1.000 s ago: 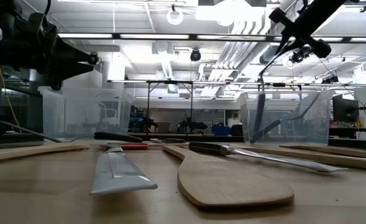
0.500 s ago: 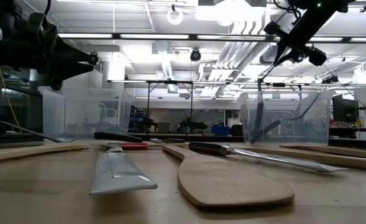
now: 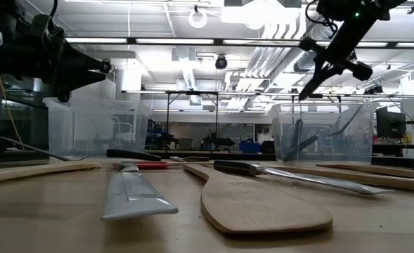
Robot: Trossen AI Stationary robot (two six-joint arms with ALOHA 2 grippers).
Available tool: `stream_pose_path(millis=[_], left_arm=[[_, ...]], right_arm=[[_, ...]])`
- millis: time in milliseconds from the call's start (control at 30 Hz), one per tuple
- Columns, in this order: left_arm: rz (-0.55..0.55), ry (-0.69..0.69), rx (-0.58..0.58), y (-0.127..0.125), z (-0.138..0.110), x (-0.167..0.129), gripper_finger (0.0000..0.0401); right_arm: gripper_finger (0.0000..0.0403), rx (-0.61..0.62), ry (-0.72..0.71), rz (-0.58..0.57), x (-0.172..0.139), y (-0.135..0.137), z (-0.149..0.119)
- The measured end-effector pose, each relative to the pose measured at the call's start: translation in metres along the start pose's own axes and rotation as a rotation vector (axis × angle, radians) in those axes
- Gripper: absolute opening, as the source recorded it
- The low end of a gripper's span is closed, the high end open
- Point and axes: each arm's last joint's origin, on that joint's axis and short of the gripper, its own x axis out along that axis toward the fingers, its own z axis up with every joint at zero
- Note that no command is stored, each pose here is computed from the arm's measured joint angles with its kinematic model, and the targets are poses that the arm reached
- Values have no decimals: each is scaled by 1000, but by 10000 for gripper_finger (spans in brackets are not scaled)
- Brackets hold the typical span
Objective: Pick & Place Kitchen Items
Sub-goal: Put the right black spatula into the top right transparent bin
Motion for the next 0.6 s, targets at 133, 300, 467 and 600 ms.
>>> stream_pose_path(millis=[133, 300, 467, 600], left_arm=[[1, -1, 0, 0, 0, 0, 163], [0, 0, 0, 0, 0, 0, 163], [0, -1, 0, 0, 0, 0, 163], [0, -1, 0, 0, 0, 0, 163]], right_arm=[[79, 1, 14, -23, 1, -3, 1], [108, 55, 41, -8, 2, -4, 3], [127, 83, 105, 23, 2, -5, 6], [139, 70, 110, 27, 2, -6, 8]])
